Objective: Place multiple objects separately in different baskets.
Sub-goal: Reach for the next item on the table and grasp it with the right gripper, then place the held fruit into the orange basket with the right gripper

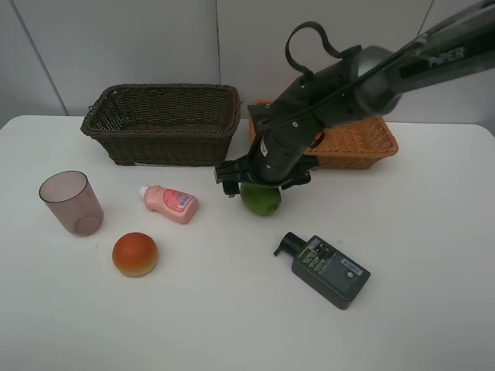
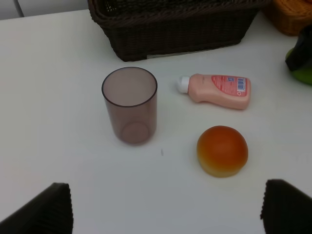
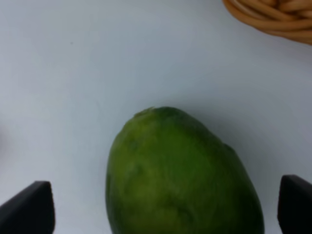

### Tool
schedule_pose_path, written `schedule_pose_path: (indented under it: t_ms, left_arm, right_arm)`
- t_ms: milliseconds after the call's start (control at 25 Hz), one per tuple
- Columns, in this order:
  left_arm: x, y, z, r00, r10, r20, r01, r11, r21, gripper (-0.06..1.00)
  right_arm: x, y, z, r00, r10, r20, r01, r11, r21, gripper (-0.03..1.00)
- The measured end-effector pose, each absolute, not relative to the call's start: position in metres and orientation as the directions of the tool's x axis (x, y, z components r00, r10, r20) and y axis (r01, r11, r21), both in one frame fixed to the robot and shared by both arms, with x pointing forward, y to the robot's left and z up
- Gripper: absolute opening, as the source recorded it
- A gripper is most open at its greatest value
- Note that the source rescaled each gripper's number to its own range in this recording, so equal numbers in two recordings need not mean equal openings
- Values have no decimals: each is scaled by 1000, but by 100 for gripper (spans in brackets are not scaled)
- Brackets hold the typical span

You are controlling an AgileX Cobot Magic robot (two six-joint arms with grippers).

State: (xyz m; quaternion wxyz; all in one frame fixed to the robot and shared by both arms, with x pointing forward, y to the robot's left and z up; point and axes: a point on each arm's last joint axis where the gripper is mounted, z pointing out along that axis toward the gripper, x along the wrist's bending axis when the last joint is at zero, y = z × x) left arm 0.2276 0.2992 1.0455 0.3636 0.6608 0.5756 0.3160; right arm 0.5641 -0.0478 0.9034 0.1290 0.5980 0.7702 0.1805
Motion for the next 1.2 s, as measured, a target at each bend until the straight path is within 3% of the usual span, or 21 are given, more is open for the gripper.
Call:
schedule_pose_path:
  t_ms: [720,800,880,920,960,1200]
  left_arm:
    - [228,299,1045,138,990,-1,531,-73,844,100]
    - [228,299,1045,138,990,-1,531,-73,844,100]
    - [228,299,1045,138,990,-1,531,-73,844,100]
    - [228,299,1045,138,990,-1,531,-73,844,100]
    - [228,299,1045,138,990,-1,531,-73,844,100]
    - [228,299,1045,138,990,-1,531,-73,844,100]
  right_arm:
    - [566,-45,873,-265,964,11,885,238,400,98]
    - [566,-45,873,-269,963,7,883,244,402,85]
    - [566,-46,873,-280,960,-5,877,258,406,50]
    - [567,-46,873,-285,959,-9,874,264,407,20]
    - [567,-46,873,-286,958,-11,874,265,408,2]
    - [567,-46,873,-288,957,-15,873,269,408,3]
